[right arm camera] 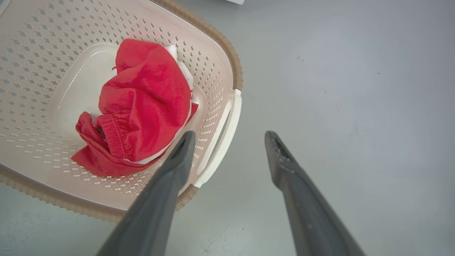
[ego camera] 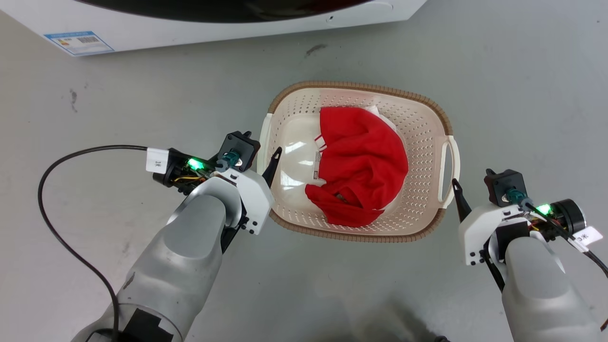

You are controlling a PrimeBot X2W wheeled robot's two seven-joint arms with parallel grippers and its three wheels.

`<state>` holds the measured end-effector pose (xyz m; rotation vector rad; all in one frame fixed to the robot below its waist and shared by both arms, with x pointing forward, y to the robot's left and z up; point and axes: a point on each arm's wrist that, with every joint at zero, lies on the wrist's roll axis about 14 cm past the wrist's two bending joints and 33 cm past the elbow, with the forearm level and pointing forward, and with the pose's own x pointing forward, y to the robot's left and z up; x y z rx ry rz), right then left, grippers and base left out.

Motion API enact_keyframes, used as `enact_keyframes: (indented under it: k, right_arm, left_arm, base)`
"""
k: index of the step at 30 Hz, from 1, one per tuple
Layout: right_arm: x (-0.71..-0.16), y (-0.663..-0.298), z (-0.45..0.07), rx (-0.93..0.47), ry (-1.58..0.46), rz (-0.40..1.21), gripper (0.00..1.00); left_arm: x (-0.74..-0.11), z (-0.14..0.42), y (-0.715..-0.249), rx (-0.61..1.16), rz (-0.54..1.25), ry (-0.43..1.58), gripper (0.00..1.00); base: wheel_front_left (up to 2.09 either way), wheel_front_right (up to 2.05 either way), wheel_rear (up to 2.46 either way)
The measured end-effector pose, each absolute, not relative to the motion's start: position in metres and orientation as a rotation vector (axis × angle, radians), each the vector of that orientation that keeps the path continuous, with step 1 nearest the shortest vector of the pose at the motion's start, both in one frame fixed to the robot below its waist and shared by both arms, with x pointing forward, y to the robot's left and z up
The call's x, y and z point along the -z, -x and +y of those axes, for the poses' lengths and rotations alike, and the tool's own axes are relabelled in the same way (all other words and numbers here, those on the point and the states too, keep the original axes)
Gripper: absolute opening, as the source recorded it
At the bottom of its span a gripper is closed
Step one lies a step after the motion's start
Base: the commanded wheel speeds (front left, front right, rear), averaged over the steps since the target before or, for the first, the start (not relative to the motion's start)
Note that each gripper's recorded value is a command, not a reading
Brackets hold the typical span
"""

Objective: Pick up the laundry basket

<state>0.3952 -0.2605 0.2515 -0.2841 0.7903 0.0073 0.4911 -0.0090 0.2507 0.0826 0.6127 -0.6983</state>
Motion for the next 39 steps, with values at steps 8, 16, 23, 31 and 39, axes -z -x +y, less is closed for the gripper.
enact_keyframes:
  k: [8, 16, 23, 31, 39]
  right_arm:
    - [-0.231, -0.394, -0.261, -0.008, 0.262, 0.863, 1.00]
    - [-0.209, -0.390, -0.257, -0.011, 0.221, 0.932, 1.00]
    - [-0.191, -0.392, -0.254, -0.012, 0.194, 0.974, 1.00]
    - [-0.173, -0.395, -0.254, -0.001, 0.171, 1.003, 1.00]
    - [-0.167, -0.401, -0.258, 0.010, 0.170, 0.995, 1.00]
  left_arm:
    - [-0.224, -0.013, -0.486, 0.727, 0.682, -0.099, 1.00]
    - [-0.198, -0.016, -0.484, 0.745, 0.741, -0.103, 1.00]
    - [-0.177, -0.018, -0.483, 0.764, 0.780, -0.107, 1.00]
    - [-0.154, -0.019, -0.482, 0.783, 0.818, -0.109, 1.00]
    - [-0.143, -0.021, -0.479, 0.795, 0.831, -0.102, 1.00]
  base:
    - [0.00, 0.00, 0.00]
    - [0.00, 0.00, 0.00]
    - [0.00, 0.00, 0.00]
    - [0.00, 0.00, 0.00]
    - [0.00, 0.00, 0.00]
